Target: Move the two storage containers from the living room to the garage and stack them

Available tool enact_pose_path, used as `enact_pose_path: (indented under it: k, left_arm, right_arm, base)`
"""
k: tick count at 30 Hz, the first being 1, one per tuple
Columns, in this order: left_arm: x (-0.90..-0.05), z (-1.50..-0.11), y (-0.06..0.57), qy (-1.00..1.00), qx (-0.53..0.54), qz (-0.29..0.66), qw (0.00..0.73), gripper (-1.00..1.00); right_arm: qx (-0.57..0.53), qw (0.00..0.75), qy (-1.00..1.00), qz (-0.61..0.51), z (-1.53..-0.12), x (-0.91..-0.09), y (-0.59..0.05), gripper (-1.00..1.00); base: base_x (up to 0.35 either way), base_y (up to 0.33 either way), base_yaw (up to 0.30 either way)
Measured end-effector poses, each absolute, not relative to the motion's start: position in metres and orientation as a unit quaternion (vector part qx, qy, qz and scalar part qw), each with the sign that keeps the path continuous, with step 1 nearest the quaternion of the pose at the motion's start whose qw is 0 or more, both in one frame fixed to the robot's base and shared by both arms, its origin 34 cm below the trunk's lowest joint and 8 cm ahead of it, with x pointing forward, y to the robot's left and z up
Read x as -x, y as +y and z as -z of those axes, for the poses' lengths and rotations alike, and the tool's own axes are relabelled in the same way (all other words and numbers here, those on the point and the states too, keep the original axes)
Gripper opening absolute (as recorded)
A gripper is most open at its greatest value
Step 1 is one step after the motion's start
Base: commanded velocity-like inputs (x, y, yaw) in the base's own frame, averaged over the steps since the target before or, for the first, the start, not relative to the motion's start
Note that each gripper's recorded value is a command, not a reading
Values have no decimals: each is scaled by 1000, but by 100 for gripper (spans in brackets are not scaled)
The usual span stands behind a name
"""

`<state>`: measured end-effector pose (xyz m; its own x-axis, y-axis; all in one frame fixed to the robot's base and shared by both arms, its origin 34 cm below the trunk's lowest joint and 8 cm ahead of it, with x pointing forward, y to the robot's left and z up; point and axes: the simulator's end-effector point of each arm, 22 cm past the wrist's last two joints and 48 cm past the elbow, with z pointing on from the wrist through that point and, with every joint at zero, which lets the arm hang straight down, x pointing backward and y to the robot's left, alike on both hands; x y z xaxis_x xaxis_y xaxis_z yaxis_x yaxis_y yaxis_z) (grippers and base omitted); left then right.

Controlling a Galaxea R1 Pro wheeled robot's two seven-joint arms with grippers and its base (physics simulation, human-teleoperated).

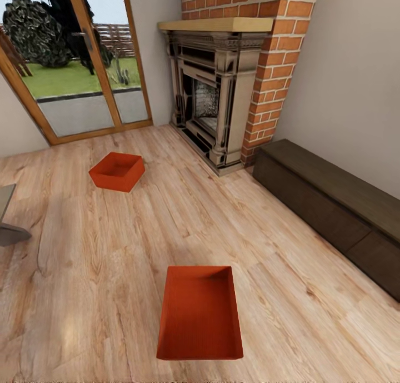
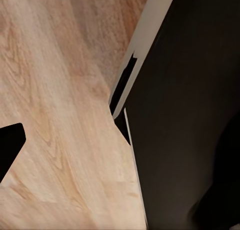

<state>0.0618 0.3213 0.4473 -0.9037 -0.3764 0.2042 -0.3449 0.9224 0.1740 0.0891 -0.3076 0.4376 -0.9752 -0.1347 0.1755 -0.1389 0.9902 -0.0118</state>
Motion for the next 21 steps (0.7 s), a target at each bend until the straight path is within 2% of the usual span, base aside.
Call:
enact_pose_path:
  k: [21]
  left_arm:
    - [-49, -450, 321, -971, -184, 70, 134, 100]
  right_arm:
    - [-69, 104, -992, -13, -439, -76, -308, 100]
  base:
    - [0, 0, 0]
